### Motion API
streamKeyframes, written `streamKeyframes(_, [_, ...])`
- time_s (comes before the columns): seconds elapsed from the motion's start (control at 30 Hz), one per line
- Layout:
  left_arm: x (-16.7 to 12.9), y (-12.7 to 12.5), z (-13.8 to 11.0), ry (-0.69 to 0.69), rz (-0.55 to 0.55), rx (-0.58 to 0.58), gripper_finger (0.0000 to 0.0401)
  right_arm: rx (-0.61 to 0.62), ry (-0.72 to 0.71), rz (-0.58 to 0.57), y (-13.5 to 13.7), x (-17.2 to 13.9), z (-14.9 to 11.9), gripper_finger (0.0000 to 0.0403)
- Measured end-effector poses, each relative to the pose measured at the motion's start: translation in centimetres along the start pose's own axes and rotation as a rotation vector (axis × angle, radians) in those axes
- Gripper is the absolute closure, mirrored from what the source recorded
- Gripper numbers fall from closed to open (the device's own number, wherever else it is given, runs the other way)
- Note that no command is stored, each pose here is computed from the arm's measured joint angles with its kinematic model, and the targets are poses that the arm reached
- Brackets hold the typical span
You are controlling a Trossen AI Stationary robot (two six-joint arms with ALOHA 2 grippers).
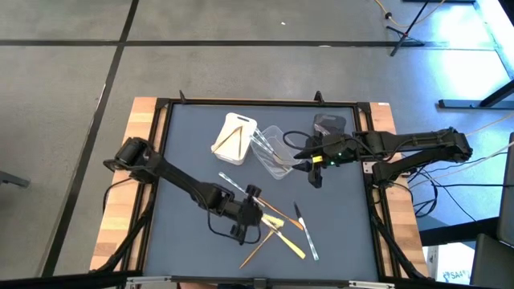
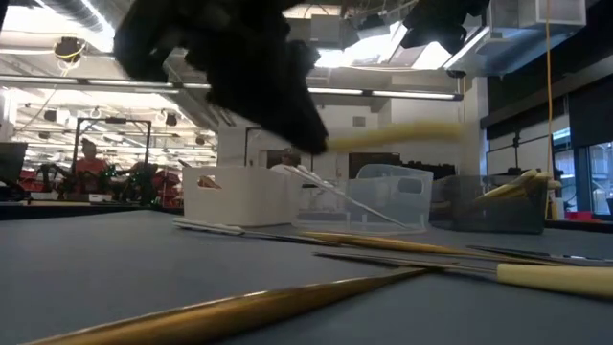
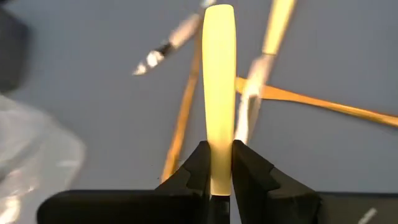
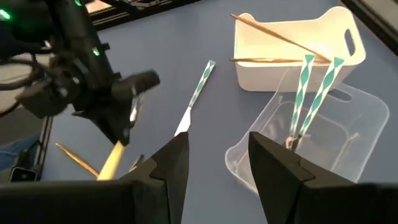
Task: Sort silverware by color (type)
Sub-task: Put the yellow knife into the black bin
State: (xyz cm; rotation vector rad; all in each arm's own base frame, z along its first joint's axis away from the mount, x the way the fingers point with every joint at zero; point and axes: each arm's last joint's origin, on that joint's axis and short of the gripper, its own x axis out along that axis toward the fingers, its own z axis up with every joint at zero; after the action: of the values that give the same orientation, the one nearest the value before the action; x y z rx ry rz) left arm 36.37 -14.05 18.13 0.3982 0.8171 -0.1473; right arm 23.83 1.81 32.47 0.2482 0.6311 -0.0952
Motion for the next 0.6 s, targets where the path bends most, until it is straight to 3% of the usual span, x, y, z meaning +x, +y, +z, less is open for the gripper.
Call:
streamKeyframes(0.23, [-2.4,3.3,0.6,0.004,0.182,0.087,0.0363,0.011,0.025,0.095,0.3,0.0,0.0,0.0249])
streamKeyframes(0.6, [-3.9,7.5,0.6,0.057,0.355,0.295,0.0361,0.185,0.024,0.144,0.5,0.0,0.2,0.0249])
